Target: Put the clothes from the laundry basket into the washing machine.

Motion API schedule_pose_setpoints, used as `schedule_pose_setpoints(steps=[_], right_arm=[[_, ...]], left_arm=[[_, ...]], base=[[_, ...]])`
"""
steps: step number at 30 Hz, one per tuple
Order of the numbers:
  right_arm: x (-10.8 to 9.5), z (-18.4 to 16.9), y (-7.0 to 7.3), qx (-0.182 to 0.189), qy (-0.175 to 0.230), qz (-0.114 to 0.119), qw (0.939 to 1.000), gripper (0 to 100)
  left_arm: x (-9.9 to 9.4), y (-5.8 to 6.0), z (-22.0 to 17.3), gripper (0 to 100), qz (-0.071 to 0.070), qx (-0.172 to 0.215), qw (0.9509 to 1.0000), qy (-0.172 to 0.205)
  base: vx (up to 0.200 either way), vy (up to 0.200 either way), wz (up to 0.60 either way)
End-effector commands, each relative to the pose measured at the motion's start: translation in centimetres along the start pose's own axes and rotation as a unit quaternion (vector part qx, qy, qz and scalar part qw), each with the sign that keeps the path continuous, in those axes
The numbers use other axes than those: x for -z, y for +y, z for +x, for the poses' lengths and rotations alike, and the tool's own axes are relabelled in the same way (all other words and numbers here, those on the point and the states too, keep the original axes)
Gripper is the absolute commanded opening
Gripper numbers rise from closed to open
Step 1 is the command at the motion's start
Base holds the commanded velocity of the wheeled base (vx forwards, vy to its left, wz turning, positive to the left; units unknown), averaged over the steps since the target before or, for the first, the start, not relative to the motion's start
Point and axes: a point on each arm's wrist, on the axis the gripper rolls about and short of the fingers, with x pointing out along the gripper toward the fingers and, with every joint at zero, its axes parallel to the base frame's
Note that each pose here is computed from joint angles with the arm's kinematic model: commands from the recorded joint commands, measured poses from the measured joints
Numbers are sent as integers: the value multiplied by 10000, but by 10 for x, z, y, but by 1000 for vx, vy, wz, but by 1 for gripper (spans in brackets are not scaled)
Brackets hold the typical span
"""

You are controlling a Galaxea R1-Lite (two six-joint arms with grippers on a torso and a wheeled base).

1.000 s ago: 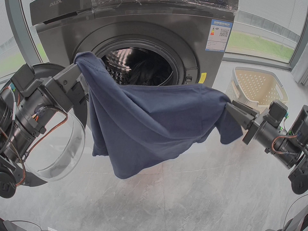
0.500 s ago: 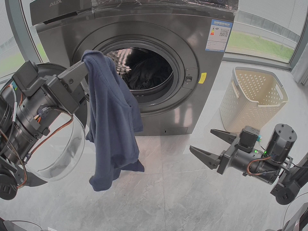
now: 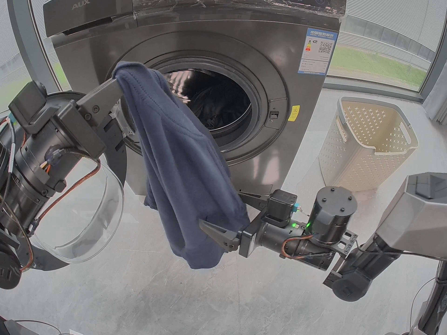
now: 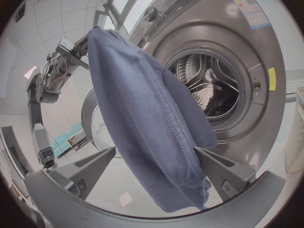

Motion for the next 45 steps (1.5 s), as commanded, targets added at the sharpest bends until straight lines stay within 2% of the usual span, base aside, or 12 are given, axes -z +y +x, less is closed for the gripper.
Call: schedule_pose_setpoints(steps=[1,7,11,17,21,29,30,36,39,45], right_arm=[[28,24,-1,-65,186,35,9998,100],[40,49,-12,-12,15,0,10000,100],[43,64,-11,-58,-140,-21,9999,100],[56,76,-16,-19,-144,-21,9999,100],[68,94,-22,112,-286,-13,9995,100],[80,112,-22,246,-463,42,9986,100],[82,113,-22,273,-482,72,9984,0],[69,119,-22,287,-738,99,9968,0],[60,116,-27,441,-848,102,9954,0],[13,92,-37,658,-1128,119,9914,0]], left_arm=[[-4,-1,-1,0,13,21,10000,-71],[-2,-7,-1,0,-52,139,9999,-38],[-3,-10,-2,0,-71,214,9997,-57],[-4,-10,-2,0,-70,208,9997,-66],[-5,-10,-2,0,-67,213,9997,-88],[-13,-12,-4,0,-65,250,9994,-220],[-13,-12,-4,0,-65,250,9994,-220],[-12,-11,-3,0,-77,204,9996,-204],[-11,-10,-3,0,-82,177,9997,-178],[-9,-7,-3,0,-82,74,9999,-121]], base=[[0,0,0],[0,0,0],[0,0,0],[0,0,0],[0,0,0],[0,0,0],[0,0,0],[0,0,0],[0,0,0],[0,0,0]])
